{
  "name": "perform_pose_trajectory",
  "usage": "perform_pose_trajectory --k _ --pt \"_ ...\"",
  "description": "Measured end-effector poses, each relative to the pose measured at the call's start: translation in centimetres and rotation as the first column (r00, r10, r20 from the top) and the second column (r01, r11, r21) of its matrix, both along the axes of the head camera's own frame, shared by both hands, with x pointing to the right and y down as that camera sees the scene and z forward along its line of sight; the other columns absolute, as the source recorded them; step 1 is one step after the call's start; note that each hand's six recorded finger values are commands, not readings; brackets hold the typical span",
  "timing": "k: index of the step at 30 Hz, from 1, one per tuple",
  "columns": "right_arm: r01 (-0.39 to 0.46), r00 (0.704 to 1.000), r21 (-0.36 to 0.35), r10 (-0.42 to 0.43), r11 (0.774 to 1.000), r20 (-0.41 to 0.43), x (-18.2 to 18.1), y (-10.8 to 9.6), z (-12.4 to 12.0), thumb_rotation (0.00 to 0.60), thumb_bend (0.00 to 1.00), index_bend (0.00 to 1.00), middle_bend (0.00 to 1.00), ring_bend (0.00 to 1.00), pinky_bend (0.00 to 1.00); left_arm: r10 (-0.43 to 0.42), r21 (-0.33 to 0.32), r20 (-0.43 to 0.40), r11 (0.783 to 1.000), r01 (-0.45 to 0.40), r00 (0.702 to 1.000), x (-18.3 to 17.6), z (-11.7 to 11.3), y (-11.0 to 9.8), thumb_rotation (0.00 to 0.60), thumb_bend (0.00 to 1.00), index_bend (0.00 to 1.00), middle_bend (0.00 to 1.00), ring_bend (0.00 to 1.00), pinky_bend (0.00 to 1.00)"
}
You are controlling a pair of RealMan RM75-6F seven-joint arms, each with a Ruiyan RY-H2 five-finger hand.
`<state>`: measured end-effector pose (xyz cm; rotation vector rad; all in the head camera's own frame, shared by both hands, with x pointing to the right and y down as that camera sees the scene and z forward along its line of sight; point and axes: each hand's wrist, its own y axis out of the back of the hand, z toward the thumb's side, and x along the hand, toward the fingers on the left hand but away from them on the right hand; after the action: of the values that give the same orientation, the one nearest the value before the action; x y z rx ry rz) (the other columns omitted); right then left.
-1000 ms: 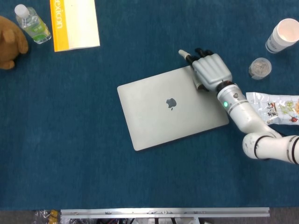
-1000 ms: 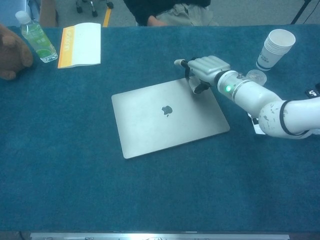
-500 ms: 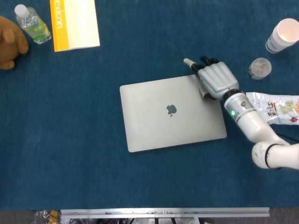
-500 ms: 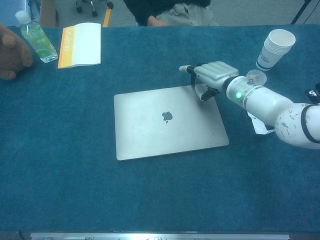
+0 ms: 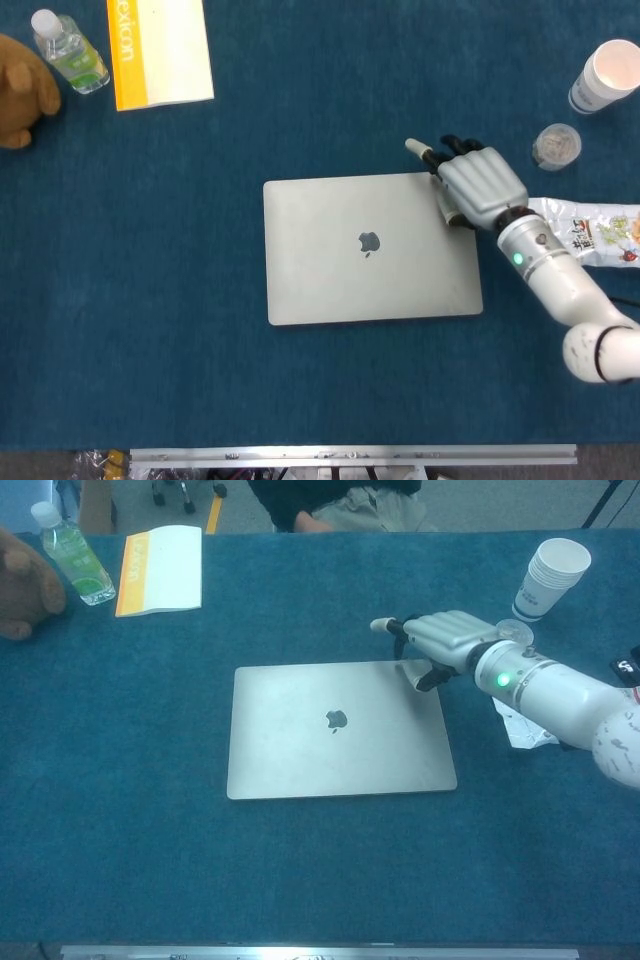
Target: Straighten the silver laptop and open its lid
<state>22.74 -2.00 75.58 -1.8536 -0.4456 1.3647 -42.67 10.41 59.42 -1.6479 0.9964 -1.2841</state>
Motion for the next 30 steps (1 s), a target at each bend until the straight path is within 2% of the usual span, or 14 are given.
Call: perform_pose_trajectory --k 3,4,8,9,11,14,19,24,30 --pt "0.016 1.000 0.026 -0.016 1.000 0.024 -0.2 -0.1 -1.3 0.566 0.57 0.00 0.32 0.08 0.18 -0.005 0.004 -0.002 1.000 0.005 1.000 -0.1 -0.2 0.1 0.598 0.25 0.07 0.01 0.00 0.04" --pt "0.023 0.999 0.042 -0.024 0.999 0.032 -0.2 -0.1 -1.8 0.565 0.52 0.00 0.31 0.08 0.18 -0.007 0.005 -0.002 1.000 0.007 1.000 -0.2 -0.2 0.1 0.598 0.25 0.07 0.01 0.00 0.04" --pt "0.065 0.996 0.106 -0.071 0.992 0.047 0.1 -0.2 -3.1 0.583 0.19 0.00 0.25 0.07 0.18 -0.015 0.009 -0.007 1.000 0.015 1.000 -0.3 -0.4 0.2 0.598 0.25 0.07 0.01 0.00 0.04" --pt "0.079 0.995 0.122 -0.086 0.989 0.049 0.2 -0.1 -3.4 0.592 0.14 0.00 0.24 0.07 0.18 -0.016 0.009 -0.008 1.000 0.016 1.000 -0.3 -0.4 0.2 0.599 0.25 0.07 0.01 0.00 0.04" --pt "0.111 0.991 0.158 -0.121 0.981 0.057 0.5 0.1 -3.8 0.600 0.10 0.00 0.23 0.06 0.18 -0.014 0.011 -0.009 1.000 0.014 1.000 -0.2 -0.4 0.2 0.599 0.25 0.07 0.01 0.00 0.04" --pt "0.131 0.984 0.188 -0.151 0.973 0.097 0.9 0.7 -4.4 0.600 0.10 0.00 0.22 0.06 0.18 -0.009 0.014 -0.010 1.000 0.009 1.000 0.0 -0.5 0.2 0.598 0.25 0.07 0.01 0.00 0.04" --pt "0.112 0.977 0.169 -0.139 0.979 0.159 2.1 2.1 -4.9 0.600 0.10 0.00 0.19 0.06 0.18 -0.003 0.023 -0.010 1.000 0.004 1.000 0.3 -0.9 0.4 0.599 0.25 0.07 0.01 0.00 0.04" --pt "0.201 0.971 0.211 -0.223 0.957 0.084 3.2 3.7 -5.1 0.600 0.10 0.00 0.18 0.05 0.18 -0.002 0.015 -0.010 1.000 0.002 1.000 0.3 -0.8 0.8 0.598 0.25 0.07 0.01 0.00 0.04" --pt "0.236 0.968 0.224 -0.249 0.946 0.029 4.9 4.5 -5.0 0.600 0.10 0.00 0.17 0.04 0.18 -0.004 0.011 -0.008 1.000 0.004 1.000 0.2 -0.7 1.1 0.598 0.25 0.07 0.01 0.00 0.04"
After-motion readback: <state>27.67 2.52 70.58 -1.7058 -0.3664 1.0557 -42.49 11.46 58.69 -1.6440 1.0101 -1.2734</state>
